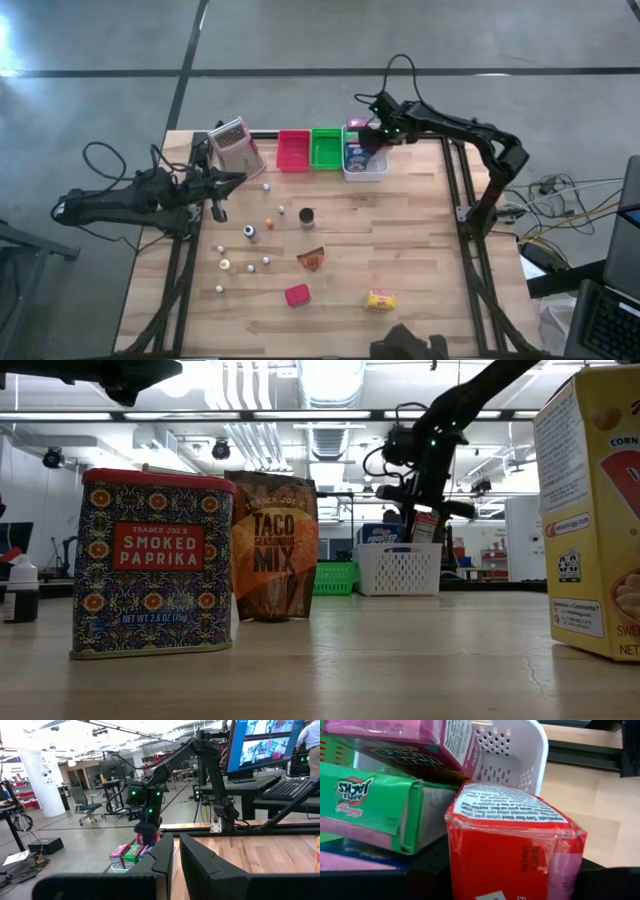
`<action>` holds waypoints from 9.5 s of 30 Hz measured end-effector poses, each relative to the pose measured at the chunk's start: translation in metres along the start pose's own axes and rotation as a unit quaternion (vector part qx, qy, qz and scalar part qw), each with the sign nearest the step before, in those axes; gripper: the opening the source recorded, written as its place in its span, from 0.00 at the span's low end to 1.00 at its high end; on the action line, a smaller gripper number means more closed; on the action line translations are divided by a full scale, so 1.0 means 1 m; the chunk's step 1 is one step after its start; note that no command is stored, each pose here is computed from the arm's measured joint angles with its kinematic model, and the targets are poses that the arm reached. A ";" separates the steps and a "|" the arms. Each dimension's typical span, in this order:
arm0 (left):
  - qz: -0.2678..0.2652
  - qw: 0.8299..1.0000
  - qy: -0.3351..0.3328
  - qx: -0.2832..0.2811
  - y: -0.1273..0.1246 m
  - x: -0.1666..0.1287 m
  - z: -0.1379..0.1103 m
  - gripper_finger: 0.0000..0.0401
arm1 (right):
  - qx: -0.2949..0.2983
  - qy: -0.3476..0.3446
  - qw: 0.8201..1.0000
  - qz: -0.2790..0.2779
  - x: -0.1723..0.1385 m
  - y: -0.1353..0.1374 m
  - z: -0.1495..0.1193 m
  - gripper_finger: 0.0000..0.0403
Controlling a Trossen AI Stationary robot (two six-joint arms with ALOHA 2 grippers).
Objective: Pick & Place Kitchen Items
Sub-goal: Put the red cereal box into the white bin, then put the yellow cereal box into the white bin
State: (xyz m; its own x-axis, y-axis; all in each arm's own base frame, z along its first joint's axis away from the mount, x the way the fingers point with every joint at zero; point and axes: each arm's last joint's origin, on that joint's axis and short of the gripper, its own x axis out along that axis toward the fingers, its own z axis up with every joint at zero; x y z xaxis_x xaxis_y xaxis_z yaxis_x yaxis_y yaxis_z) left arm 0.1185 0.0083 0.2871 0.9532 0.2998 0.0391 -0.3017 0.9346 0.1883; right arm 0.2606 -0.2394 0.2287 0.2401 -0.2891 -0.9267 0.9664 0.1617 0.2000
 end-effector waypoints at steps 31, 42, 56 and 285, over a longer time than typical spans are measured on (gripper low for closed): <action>0.000 1.000 0.000 0.000 0.000 0.000 0.000 0.10 | 0.011 -0.038 0.999 -0.013 0.007 -0.006 0.017 0.39; 0.000 1.000 0.000 0.000 0.000 0.000 0.000 0.10 | 0.000 -0.017 1.000 0.007 0.008 -0.004 0.014 0.48; 0.000 1.000 0.000 0.000 0.000 0.000 0.000 0.10 | -0.012 -0.017 1.000 0.008 0.008 -0.001 0.011 0.51; 0.000 1.000 0.000 0.000 0.000 0.000 0.000 0.10 | -0.505 0.206 0.829 0.122 -0.165 0.117 -0.387 0.65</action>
State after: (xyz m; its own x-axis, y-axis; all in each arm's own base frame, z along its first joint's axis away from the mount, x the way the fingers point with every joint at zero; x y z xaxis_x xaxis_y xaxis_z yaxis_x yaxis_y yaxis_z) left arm 0.1186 0.0083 0.2872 0.9532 0.2997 0.0386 -0.3015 0.9346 0.1885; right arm 0.2988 0.1919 0.2817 0.1645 0.1811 -0.9696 0.2738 0.9360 0.2213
